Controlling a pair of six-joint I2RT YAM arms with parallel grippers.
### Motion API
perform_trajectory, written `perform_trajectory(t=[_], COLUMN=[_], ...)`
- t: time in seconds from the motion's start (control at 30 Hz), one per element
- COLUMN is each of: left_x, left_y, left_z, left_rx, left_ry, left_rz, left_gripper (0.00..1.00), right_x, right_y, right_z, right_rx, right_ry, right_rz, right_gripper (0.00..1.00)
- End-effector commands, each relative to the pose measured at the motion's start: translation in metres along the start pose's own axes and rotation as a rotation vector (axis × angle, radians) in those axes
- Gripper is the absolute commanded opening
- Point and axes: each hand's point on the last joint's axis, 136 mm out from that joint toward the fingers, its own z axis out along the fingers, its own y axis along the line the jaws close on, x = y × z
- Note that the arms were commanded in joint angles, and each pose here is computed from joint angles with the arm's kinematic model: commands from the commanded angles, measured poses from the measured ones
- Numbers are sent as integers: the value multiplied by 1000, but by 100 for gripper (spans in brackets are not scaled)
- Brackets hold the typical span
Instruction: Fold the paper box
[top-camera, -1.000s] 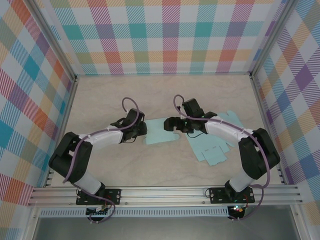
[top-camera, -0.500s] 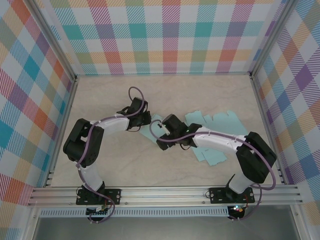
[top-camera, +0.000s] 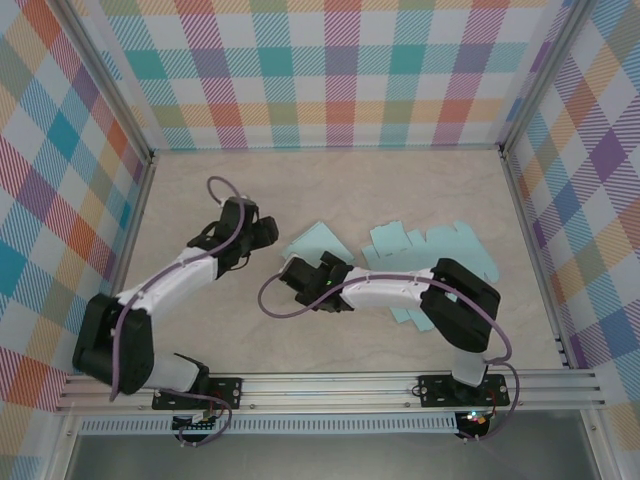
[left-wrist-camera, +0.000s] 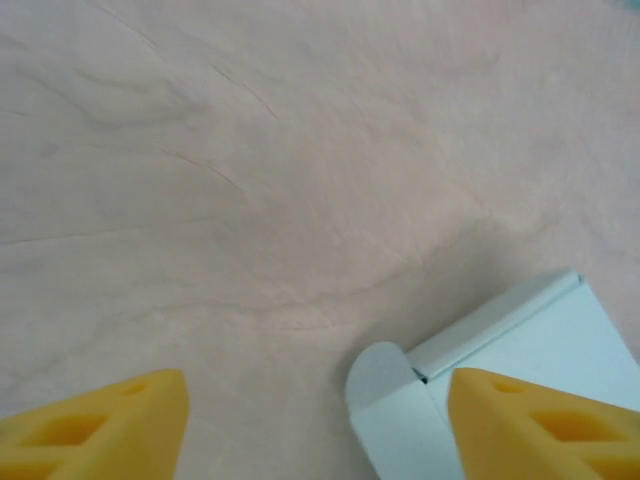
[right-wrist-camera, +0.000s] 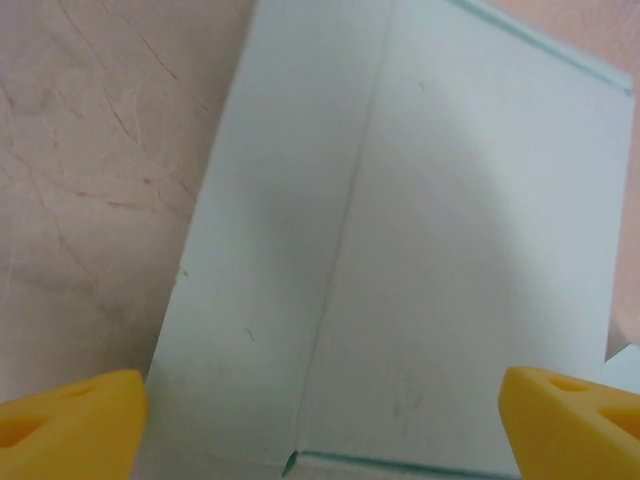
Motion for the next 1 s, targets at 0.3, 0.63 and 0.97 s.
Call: perform_trajectory(t=[0.3, 0.63, 0.97], left_x=[-12, -21, -22], left_y=[61, 82, 100], left_z=[-68, -101, -121], left_rx=[-180, -231, -270], left_ry=[-157, -274, -364], left_rz=[-34, -87, -125], left_gripper=[78, 100, 100], right_x=[-21, -32, -38], right_y=[-34, -29, -11], right_z=[-41, -39, 4], right_rx=[88, 84, 145], right_ry=[-6, 10, 76], right_rz=[68, 77, -3], right_gripper=[93, 87, 87])
